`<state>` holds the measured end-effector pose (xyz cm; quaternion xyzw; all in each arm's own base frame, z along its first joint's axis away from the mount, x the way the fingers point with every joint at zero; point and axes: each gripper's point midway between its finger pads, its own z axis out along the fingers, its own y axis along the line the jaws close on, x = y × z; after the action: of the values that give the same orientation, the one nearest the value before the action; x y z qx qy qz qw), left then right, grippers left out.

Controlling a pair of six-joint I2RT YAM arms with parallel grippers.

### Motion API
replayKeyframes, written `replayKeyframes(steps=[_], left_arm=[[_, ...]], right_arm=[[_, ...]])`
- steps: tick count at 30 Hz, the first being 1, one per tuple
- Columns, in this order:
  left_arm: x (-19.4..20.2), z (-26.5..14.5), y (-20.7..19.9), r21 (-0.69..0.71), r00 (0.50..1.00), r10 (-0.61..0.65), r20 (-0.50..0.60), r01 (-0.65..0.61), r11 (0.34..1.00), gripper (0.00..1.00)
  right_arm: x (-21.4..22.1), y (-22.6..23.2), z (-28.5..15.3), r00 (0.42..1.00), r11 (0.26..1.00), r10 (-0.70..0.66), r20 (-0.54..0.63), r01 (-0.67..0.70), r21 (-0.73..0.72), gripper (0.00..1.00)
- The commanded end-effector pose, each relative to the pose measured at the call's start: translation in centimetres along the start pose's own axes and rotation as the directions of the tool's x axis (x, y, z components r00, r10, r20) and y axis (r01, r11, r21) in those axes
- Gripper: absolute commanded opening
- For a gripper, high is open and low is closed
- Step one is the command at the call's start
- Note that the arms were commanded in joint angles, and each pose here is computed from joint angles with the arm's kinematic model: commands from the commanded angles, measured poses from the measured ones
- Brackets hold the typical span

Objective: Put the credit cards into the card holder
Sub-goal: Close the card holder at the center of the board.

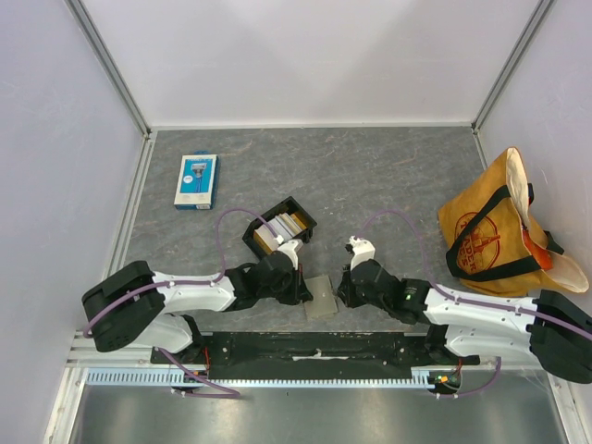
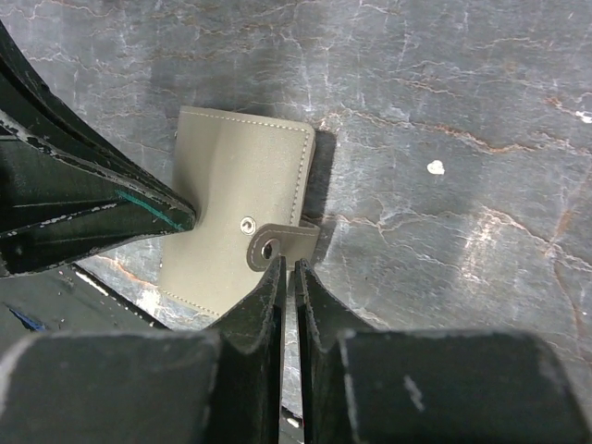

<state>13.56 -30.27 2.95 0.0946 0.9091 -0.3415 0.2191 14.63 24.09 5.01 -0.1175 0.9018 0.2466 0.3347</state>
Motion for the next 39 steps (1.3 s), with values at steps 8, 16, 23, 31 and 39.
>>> replayKeyframes(steps=[8,16,23,31,39], left_arm=[[0.5,0.5,0.4,-0.029,1.000,0.012,-0.018,-0.012,1.000,0.03],[0.6,0.6,0.4,-0.033,1.000,0.008,-0.021,-0.008,0.999,0.03],[0.6,0.5,0.4,-0.034,1.000,0.001,-0.019,-0.002,0.999,0.03],[0.4,0.6,0.3,-0.034,1.000,-0.001,-0.015,0.001,0.999,0.03],[0.4,0.6,0.1,-0.031,1.000,-0.005,-0.014,0.004,1.000,0.02]], right_arm=[[-1.3,2.2,0.7,1.000,0.996,-0.017,0.014,0.018,-0.084,0.13],[-1.3,2.6,1.2,0.999,0.996,-0.037,-0.008,0.037,-0.087,0.13],[-2.4,3.2,1.3,0.999,0.994,-0.029,0.025,0.031,-0.105,0.13],[-2.3,3.0,1.9,1.000,0.994,-0.031,0.002,0.031,-0.102,0.13],[-1.7,3.2,2.1,1.000,0.992,-0.023,-0.020,0.020,-0.122,0.12]])
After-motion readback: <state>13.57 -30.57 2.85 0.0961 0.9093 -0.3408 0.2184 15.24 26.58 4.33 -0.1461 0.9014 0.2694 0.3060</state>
